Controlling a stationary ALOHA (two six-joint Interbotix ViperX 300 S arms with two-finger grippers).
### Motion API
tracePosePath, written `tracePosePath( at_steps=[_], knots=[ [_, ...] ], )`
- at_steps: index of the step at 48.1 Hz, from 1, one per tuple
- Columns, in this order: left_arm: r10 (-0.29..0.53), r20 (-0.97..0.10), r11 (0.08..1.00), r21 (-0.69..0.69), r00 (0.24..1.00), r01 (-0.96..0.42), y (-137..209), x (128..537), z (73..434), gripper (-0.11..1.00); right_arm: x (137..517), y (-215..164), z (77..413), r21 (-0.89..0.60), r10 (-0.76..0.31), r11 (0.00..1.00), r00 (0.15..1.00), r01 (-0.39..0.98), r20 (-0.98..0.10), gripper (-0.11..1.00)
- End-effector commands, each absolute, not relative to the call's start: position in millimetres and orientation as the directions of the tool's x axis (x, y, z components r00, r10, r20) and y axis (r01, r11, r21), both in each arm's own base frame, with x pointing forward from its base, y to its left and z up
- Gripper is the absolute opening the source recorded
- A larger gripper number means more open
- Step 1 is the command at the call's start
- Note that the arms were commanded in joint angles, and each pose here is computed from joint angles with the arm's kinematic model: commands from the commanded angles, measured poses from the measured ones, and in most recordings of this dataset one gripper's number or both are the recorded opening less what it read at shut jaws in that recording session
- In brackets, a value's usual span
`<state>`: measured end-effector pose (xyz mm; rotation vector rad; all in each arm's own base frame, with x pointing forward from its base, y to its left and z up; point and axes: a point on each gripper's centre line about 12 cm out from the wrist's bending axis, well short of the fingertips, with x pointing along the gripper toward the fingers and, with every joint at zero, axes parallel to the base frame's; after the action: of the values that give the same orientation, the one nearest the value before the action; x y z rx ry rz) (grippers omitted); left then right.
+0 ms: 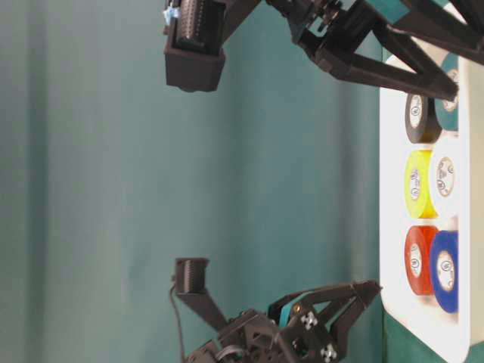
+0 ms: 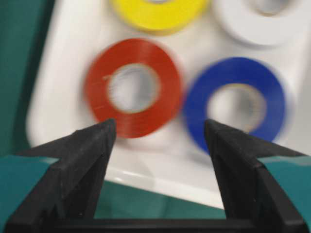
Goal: Put the tape alternately from left to right into the white case.
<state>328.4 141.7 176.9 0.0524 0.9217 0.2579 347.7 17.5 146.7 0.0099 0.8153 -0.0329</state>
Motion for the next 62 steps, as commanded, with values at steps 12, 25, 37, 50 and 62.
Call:
tracePosePath(
  at_steps=[12, 25, 37, 50, 62],
  knots=[
    [0.139, -0.738, 0.986, 0.164, 0.661, -0.024, 70.9, 324.1, 199.2, 0.96, 352.9, 18.9, 161.9, 0.005, -0.018, 1.0, 0.72, 0.03, -0.694, 0.83],
    [0.039, -0.722, 0.984, 0.148, 0.691, 0.098, 20.9, 316.0, 198.2, 0.95, 352.5, 18.8, 161.4, 0.005, -0.018, 1.0, 0.719, 0.03, -0.695, 0.83],
    [-0.013, -0.725, 0.994, 0.064, 0.688, 0.086, -3.3, 309.7, 188.2, 0.95, 352.4, 19.4, 161.4, 0.005, -0.017, 1.0, 0.719, 0.028, -0.695, 0.83],
    [-0.027, -0.724, 0.996, 0.041, 0.689, 0.082, -9.8, 307.5, 185.6, 0.95, 352.9, 19.5, 162.0, 0.006, -0.016, 1.0, 0.721, 0.027, -0.693, 0.83],
    [-0.028, -0.707, 0.996, 0.043, 0.707, 0.082, -9.7, 302.8, 192.7, 0.95, 352.9, 18.8, 161.9, 0.003, -0.018, 1.0, 0.72, 0.028, -0.694, 0.83]
  ],
)
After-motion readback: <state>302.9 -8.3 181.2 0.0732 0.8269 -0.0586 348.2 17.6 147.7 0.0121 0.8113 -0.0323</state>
